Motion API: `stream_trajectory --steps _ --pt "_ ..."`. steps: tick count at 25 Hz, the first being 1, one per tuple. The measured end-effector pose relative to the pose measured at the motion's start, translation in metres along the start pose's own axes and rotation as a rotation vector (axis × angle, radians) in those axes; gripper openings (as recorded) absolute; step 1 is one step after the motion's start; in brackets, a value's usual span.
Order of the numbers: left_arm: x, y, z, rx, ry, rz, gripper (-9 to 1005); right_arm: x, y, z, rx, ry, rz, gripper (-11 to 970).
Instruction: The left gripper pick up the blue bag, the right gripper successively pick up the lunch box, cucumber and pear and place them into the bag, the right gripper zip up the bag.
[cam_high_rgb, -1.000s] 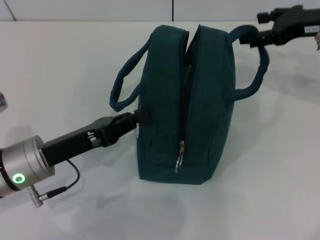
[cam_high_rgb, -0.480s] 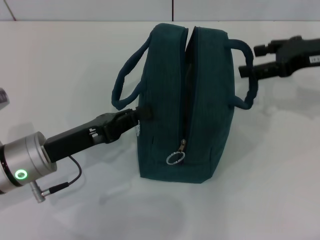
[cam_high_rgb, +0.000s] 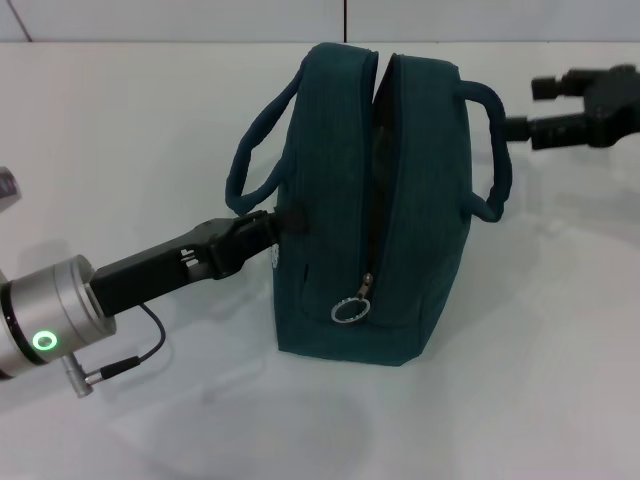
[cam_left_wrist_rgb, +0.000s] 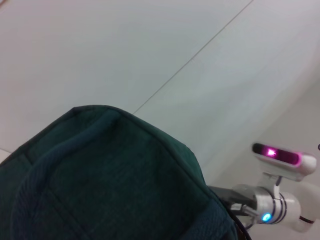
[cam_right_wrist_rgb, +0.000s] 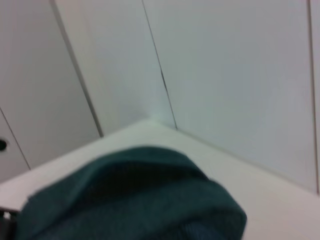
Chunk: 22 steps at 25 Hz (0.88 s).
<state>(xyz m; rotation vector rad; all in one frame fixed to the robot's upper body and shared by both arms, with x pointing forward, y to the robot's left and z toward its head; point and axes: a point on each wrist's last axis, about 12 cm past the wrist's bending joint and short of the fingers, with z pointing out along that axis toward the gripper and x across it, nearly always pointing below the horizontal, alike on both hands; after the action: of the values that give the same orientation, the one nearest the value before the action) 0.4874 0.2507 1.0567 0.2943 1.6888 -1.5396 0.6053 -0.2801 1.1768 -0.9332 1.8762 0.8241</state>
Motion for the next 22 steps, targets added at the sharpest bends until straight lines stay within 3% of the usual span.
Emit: stream_trajectory --steps 4,8,9,10,11,15,22 --pt "0.000 0.001 0.000 -0.006 -0.002 0.000 81 -0.007 0.009 -0.013 -0.046 -0.131 -0.052 886" --pt "0.000 0.002 0.001 -0.018 -0.005 0.000 83 -0.009 0.028 -0.017 -0.195 -0.217 -0.081 886" --pt "0.000 0.002 0.001 -0.020 -0.006 0.000 83 -0.007 0.040 -0.015 -0.283 -0.234 -0.084 886" --pt "0.000 0.002 0.001 -0.022 -0.007 0.000 84 -0.007 0.040 -0.015 -0.283 -0.234 -0.084 886" --pt "0.000 0.003 0.001 -0.026 -0.007 0.000 84 -0.003 0.056 -0.009 -0.397 -0.244 -0.078 886" --pt "0.000 0.005 0.002 -0.043 -0.009 0.000 86 0.007 0.078 0.008 -0.575 -0.198 -0.054 886" --pt "-0.001 0.006 0.000 -0.057 -0.029 0.002 88 0.028 0.095 0.043 -0.704 -0.046 0.027 885"
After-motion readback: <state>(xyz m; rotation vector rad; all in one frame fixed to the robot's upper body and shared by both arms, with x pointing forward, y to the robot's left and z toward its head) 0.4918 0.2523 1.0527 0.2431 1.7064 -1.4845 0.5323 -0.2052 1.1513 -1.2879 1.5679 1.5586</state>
